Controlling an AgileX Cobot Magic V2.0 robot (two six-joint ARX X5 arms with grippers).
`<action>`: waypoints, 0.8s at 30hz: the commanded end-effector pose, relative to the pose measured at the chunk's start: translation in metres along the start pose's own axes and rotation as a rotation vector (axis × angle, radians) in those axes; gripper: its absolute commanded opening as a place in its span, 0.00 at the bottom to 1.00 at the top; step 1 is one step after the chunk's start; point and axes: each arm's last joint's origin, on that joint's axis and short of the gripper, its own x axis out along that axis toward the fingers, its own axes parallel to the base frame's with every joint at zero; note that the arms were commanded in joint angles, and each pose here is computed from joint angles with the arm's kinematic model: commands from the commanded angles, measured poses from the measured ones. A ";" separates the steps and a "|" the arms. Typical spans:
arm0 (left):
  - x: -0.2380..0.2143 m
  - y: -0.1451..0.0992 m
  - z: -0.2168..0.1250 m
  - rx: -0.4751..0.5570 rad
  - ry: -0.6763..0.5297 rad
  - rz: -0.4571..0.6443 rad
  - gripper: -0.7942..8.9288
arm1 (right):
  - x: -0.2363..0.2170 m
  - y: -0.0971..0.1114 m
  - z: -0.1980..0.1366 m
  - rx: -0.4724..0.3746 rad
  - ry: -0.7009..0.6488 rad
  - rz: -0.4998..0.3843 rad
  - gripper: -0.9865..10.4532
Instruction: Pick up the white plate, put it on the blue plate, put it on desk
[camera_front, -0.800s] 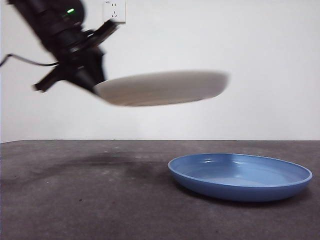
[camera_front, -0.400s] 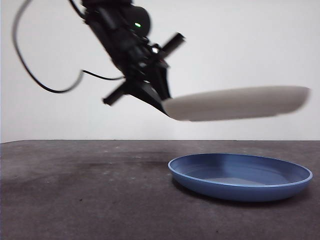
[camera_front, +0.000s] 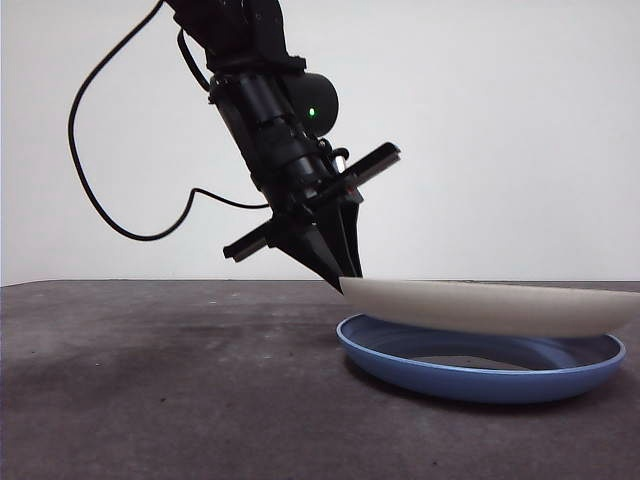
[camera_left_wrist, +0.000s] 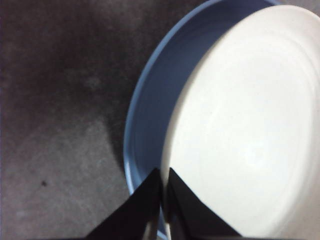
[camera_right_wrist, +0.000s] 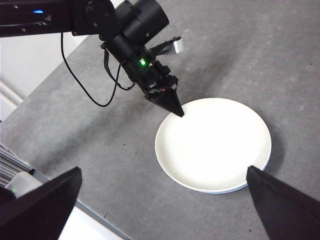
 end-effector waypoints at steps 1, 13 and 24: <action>0.011 -0.002 0.005 0.044 0.004 -0.006 0.10 | -0.004 0.003 0.003 -0.025 -0.021 0.002 0.59; 0.013 -0.001 0.010 0.087 -0.041 0.027 0.10 | -0.004 0.002 0.002 -0.028 -0.007 -0.023 0.59; 0.013 -0.002 0.013 0.100 -0.065 0.022 0.30 | -0.004 0.001 0.002 -0.028 -0.009 -0.030 0.59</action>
